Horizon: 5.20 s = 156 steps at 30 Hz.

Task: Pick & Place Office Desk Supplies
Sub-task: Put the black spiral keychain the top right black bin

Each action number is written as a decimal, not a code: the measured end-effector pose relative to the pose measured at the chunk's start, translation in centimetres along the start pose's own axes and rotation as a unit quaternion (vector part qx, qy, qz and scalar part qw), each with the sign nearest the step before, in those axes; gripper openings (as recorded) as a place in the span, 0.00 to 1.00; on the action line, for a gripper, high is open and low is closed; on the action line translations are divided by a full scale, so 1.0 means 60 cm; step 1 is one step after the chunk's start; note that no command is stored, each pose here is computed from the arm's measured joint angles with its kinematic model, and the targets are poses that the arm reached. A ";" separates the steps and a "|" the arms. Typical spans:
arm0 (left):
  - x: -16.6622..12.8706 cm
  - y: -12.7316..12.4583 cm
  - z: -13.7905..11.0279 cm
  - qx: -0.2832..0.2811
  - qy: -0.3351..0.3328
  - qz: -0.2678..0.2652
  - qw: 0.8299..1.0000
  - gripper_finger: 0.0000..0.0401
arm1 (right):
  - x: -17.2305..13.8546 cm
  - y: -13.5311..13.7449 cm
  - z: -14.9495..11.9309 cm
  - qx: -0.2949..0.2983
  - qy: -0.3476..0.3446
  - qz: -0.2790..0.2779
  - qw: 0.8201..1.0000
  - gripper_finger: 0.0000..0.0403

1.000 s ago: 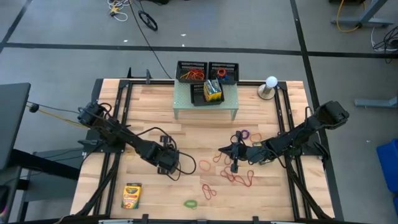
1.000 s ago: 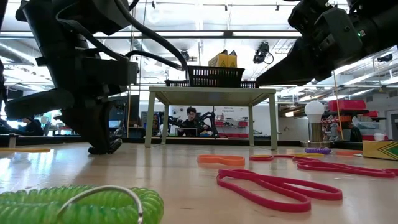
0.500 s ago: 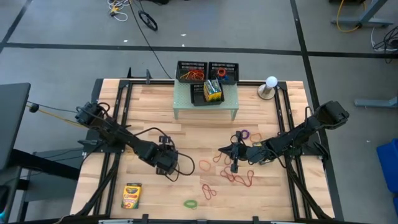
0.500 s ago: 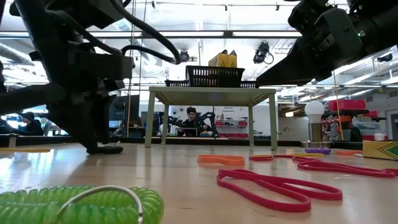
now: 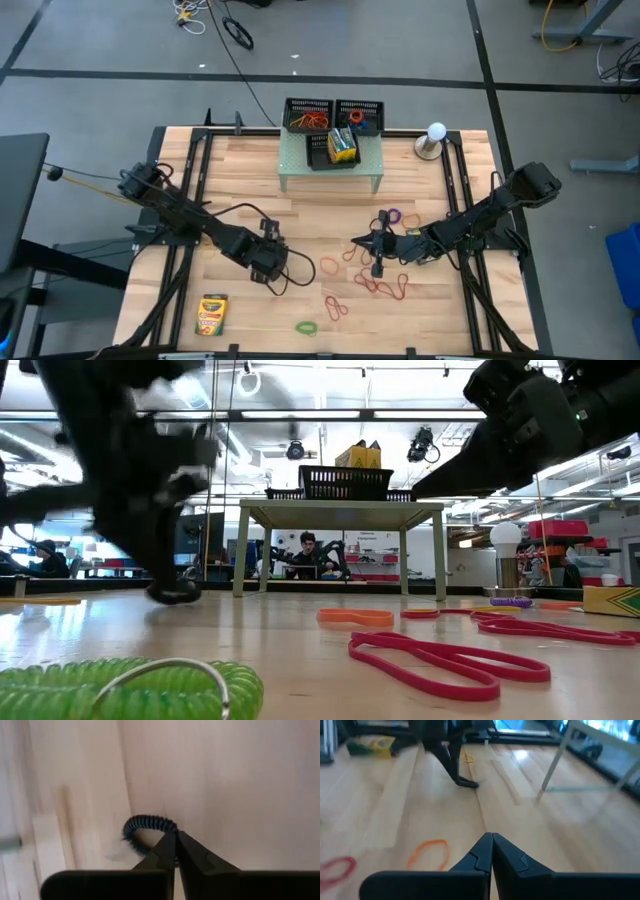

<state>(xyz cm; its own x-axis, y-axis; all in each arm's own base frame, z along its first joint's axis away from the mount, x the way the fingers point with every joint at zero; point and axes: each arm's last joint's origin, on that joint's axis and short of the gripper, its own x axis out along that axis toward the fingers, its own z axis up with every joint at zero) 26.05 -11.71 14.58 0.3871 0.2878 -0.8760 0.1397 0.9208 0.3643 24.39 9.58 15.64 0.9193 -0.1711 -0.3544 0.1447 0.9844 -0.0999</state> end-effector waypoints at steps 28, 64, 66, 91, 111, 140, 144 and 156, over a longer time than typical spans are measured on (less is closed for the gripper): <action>0.062 0.043 0.010 -0.050 -0.470 -0.094 0.876 0.01 | 0.006 -0.006 0.015 -0.095 -0.037 0.027 0.994 0.03; 0.044 0.016 -0.068 -0.308 -0.127 -0.023 0.942 0.36 | 0.128 0.042 -0.004 -0.080 0.028 0.048 0.995 0.48; 0.051 0.023 -0.068 -0.317 -0.120 -0.020 0.941 0.36 | 0.128 0.042 -0.004 -0.080 0.028 0.048 0.995 0.48; 0.013 0.000 -0.029 -0.192 -0.159 -0.028 0.968 0.01 | 0.128 0.042 -0.004 -0.080 0.028 0.051 0.995 0.48; 0.049 0.009 -0.049 -0.289 -0.068 -0.003 0.955 0.40 | 0.128 0.042 -0.004 -0.071 0.028 0.050 0.996 0.48; 0.054 0.044 -0.032 -0.337 -0.419 0.072 0.840 0.03 | 0.136 0.023 -0.002 0.058 0.016 -0.038 0.997 0.48; 0.069 0.051 -0.023 -0.336 -0.461 0.069 0.819 0.03 | 0.152 0.018 -0.006 0.091 -0.026 -0.039 0.995 0.49; 0.107 0.041 -0.009 -0.324 -0.517 0.075 0.788 0.03 | 0.159 0.019 -0.008 0.105 -0.085 -0.065 0.989 0.57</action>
<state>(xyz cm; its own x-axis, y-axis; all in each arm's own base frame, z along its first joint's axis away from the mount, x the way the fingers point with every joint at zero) 28.39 -7.48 9.70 0.9382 0.3459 0.0107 -0.3435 0.9346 -0.0925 33.16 9.07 11.70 0.9335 -0.3052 -0.1884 0.3221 0.9444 0.0664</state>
